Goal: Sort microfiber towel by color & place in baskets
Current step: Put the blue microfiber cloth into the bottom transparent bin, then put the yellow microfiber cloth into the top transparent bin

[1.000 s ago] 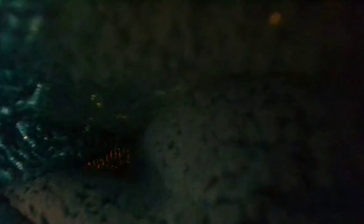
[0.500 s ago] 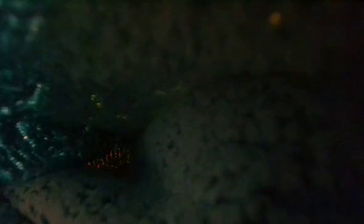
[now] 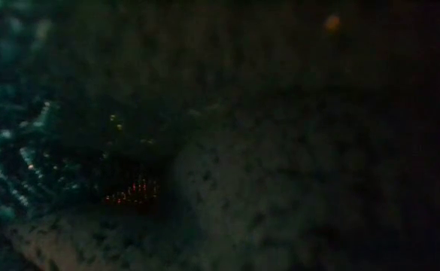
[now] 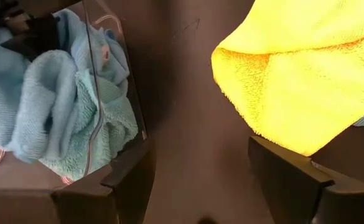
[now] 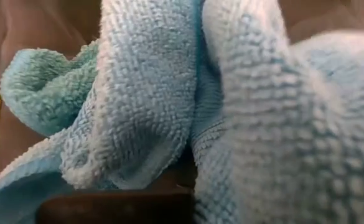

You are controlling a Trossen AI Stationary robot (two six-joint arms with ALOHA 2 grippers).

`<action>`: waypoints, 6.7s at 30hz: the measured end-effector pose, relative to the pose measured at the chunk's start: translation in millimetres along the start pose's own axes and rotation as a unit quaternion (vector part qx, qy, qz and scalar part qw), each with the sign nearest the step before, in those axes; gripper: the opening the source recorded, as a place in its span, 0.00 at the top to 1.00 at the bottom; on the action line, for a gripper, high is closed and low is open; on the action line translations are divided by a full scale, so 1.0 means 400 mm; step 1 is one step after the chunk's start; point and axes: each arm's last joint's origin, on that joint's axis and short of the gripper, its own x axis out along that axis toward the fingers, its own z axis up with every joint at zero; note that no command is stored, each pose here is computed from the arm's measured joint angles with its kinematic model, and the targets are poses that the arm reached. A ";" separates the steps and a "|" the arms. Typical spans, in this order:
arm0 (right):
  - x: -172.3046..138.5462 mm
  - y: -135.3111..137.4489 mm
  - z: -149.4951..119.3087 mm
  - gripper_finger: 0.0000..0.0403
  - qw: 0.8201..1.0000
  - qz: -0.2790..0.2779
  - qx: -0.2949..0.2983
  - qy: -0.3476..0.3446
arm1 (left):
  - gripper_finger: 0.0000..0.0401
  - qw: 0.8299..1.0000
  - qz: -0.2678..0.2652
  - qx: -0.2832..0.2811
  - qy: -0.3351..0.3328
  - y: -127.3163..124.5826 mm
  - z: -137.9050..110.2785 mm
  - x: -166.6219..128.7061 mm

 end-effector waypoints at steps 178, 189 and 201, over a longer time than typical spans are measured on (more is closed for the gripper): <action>-0.401 0.420 -0.081 0.51 0.988 0.145 -0.045 0.010 | 0.78 0.967 -0.167 0.057 -0.186 0.040 0.142 0.153; -0.399 0.421 -0.080 0.51 0.988 0.145 -0.048 0.007 | 0.64 0.968 -0.161 0.056 -0.186 0.042 0.143 0.182; -0.399 0.422 -0.076 0.51 0.989 0.139 -0.049 -0.004 | 0.61 0.962 -0.162 0.082 -0.205 0.007 0.138 0.267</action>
